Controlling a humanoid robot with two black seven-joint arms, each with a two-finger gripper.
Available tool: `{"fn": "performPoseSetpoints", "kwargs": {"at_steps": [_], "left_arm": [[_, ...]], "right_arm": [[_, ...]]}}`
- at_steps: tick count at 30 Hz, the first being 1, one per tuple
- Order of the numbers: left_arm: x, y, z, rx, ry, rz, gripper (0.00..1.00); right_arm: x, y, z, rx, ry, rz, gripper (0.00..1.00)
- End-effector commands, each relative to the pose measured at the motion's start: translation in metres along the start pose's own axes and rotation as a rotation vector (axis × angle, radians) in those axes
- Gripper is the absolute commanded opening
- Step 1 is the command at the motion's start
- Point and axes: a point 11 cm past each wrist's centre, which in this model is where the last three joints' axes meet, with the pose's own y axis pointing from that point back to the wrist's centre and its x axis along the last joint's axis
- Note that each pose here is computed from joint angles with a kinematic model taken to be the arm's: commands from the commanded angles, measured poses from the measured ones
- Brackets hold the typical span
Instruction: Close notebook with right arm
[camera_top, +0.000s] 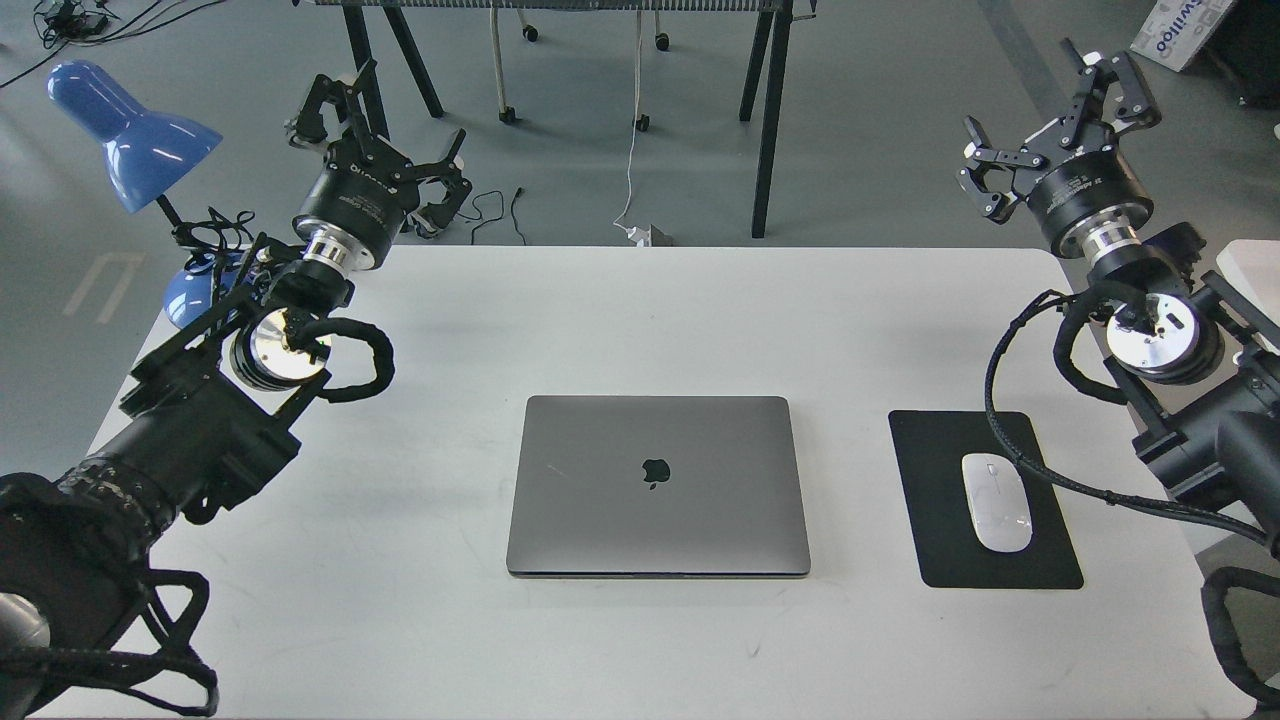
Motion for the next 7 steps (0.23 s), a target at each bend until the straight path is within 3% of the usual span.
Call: {"fn": "performPoseSetpoints", "kwargs": {"at_steps": [1, 7], "left_arm": [[0.0004, 0.0001, 0.0009, -0.001, -0.001, 0.001, 1.0], [0.0, 0.0, -0.0001, 0.001, 0.0, 0.0, 1.0]], "right_arm": [[0.0151, 0.0083, 0.0063, -0.008, -0.01, 0.04, 1.0], [0.0151, 0.0116, 0.0156, -0.031, -0.01, 0.037, 1.0]]}}
